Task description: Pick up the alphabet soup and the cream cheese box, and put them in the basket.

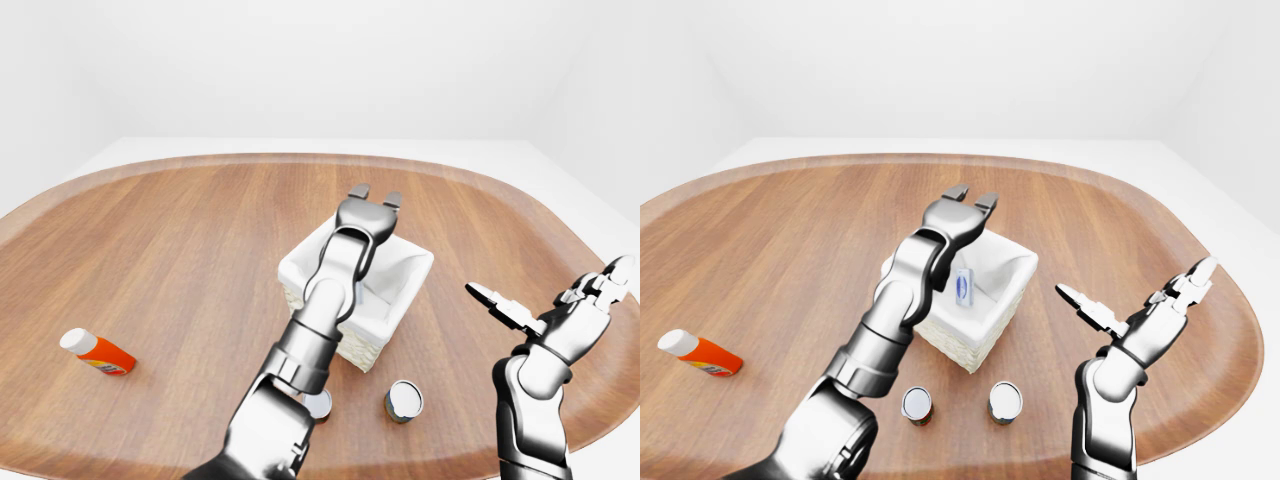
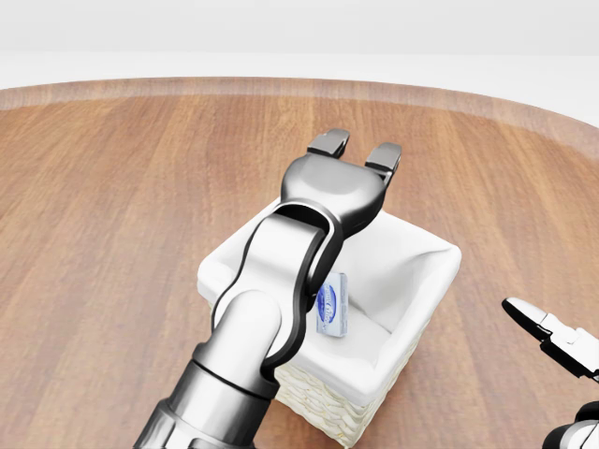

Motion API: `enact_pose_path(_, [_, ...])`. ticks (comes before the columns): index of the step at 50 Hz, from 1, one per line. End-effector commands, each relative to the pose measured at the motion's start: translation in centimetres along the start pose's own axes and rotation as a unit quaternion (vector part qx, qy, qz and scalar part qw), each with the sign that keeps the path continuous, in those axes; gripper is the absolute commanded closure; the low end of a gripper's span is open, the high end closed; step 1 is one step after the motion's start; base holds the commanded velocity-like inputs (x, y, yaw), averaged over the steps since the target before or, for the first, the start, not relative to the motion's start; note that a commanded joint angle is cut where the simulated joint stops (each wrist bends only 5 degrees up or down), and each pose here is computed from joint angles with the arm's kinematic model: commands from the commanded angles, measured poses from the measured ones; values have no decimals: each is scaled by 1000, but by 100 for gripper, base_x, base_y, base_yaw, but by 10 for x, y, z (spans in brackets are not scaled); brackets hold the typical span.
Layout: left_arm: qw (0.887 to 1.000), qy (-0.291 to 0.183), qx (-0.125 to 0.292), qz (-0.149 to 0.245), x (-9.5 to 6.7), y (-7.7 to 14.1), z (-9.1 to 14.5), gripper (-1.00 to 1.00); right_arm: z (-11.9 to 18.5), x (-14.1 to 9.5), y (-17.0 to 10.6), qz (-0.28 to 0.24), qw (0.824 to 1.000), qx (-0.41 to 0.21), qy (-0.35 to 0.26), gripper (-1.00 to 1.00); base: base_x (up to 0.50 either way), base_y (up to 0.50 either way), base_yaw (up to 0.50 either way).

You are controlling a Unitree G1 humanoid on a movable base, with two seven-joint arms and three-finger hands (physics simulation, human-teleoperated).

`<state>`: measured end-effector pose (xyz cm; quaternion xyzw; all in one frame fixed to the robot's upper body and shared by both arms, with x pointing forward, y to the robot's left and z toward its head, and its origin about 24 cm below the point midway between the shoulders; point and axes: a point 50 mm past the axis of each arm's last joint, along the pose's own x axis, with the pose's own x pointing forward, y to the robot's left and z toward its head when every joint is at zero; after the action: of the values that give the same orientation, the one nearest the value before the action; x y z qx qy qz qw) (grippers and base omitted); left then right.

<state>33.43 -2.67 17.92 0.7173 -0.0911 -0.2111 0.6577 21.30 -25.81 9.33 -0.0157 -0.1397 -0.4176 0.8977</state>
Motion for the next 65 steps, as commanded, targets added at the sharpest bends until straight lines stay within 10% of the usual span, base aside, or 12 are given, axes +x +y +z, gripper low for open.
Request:
enact_pose_path(1, [1000, 17, 3, 16, -13, 15, -8, -100, 2, -1, 0, 0, 1000, 0, -4, -100, 0, 0, 0])
enact_pose_path(19, [992, 33, -28, 123, -43, 53, -35, -100, 2, 0, 0, 0, 1000, 2, -3, -100, 0, 0, 0])
enact_pose_path(34, [952, 104, 2, 287, -107, 100, -74, -100, 0, 1, 1, 0, 1000, 0, -1, -100, 0, 0, 0])
enact_pose_path(65, [930, 193, 11, 313, -169, 72, -138, -100, 1, 0, 0, 1, 1000, -2, -2, -100, 0, 0, 0])
